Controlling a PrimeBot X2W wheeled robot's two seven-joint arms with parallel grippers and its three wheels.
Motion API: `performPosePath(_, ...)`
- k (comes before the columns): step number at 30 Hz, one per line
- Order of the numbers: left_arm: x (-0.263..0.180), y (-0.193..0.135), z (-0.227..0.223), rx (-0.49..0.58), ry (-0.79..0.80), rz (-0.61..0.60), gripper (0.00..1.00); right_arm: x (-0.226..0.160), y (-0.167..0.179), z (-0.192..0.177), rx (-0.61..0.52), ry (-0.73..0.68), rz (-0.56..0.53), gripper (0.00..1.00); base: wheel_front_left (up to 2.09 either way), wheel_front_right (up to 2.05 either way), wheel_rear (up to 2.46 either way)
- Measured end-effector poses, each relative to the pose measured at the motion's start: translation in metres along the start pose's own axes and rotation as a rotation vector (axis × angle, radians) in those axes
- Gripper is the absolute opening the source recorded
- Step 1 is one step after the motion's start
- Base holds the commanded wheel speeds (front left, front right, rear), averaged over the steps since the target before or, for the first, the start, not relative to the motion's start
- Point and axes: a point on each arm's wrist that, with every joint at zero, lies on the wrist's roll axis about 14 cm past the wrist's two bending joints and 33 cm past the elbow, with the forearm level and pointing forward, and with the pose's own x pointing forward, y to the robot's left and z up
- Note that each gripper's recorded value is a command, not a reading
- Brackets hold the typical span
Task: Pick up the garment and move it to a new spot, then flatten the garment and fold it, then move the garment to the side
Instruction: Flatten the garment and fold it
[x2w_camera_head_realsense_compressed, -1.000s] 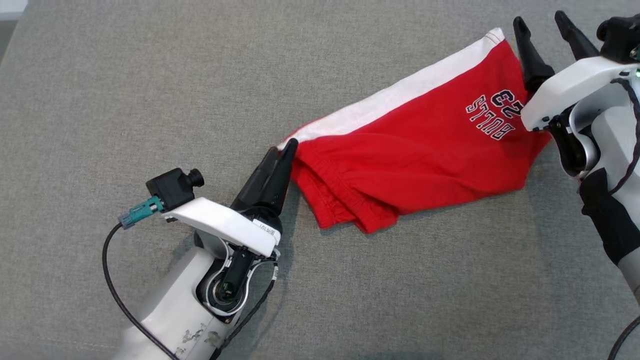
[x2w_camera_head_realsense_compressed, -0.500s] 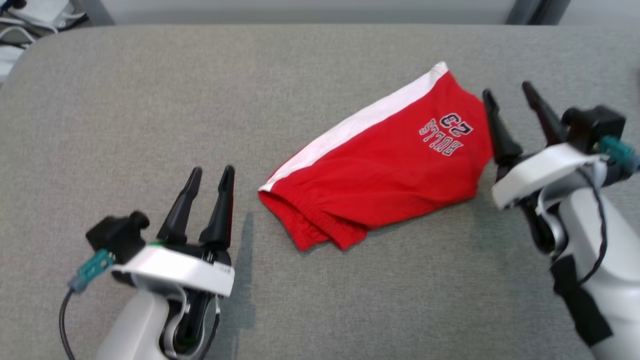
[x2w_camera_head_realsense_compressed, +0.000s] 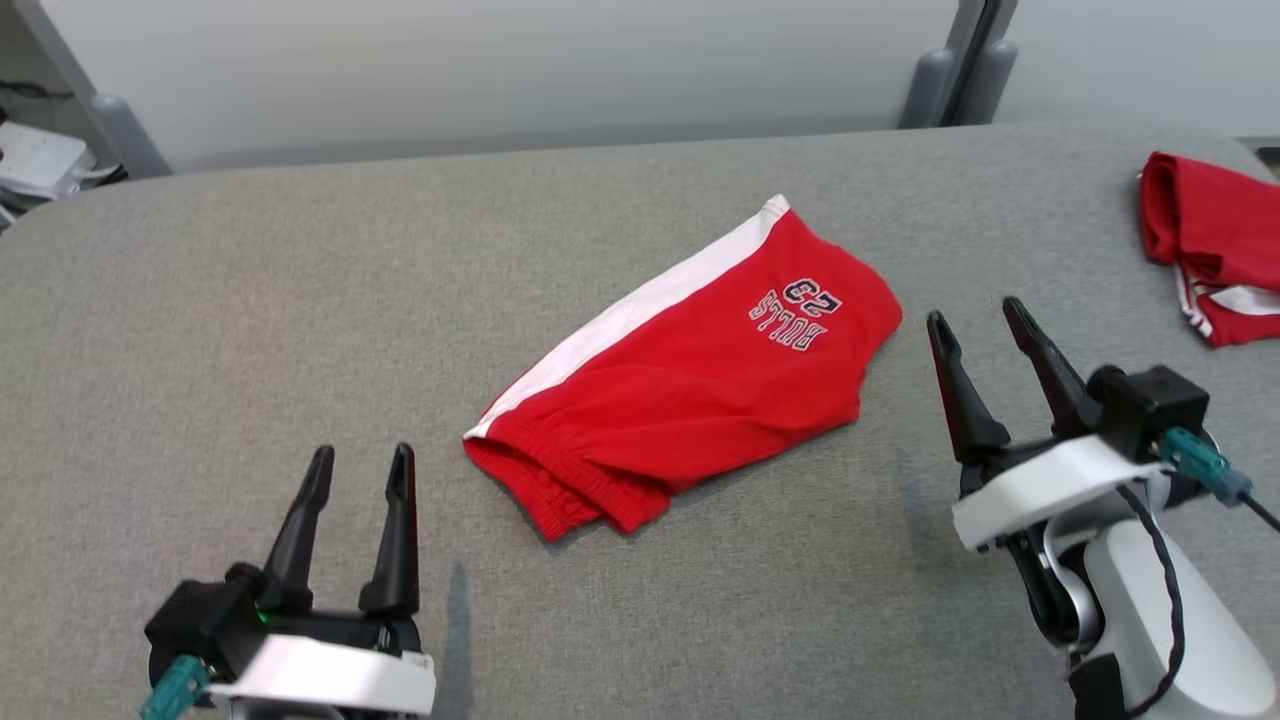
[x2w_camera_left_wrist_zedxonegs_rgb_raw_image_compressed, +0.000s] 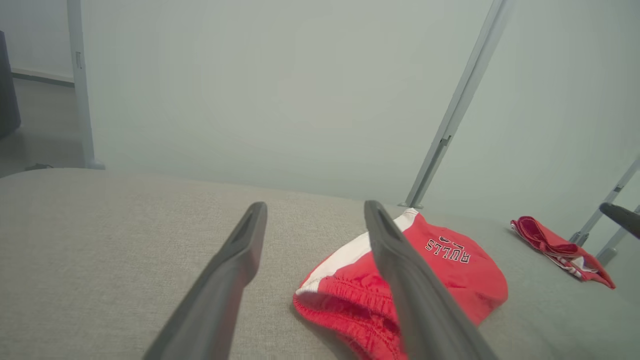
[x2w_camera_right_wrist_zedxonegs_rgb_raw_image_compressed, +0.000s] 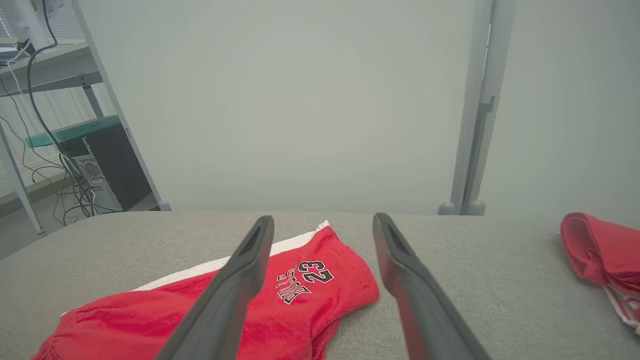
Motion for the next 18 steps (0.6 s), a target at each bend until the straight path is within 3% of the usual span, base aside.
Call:
performPosePath(5, -0.013, -0.008, -0.002, 0.027, 0.007, -0.018, 1.0, -0.02, -0.012, -0.005, 0.041, 0.009, -0.063, 1.0, 0.0, 0.0, 0.0)
performPosePath(10, -0.02, -0.019, -0.006, 0.023, 0.018, -0.047, 1.0, -0.023, -0.018, -0.033, 0.185, 0.088, -0.11, 1.0, 0.0, 0.0, 0.0)
performPosePath(16, -0.024, -0.02, -0.018, 0.041, 0.054, -0.061, 1.0, 0.003, -0.031, -0.066, 0.372, 0.243, -0.175, 1.0, 0.0, 0.0, 0.0)
performPosePath(18, -0.023, -0.019, -0.023, 0.039, 0.069, -0.058, 1.0, 0.017, -0.038, -0.068, 0.384, 0.278, -0.183, 1.0, 0.0, 0.0, 0.0)
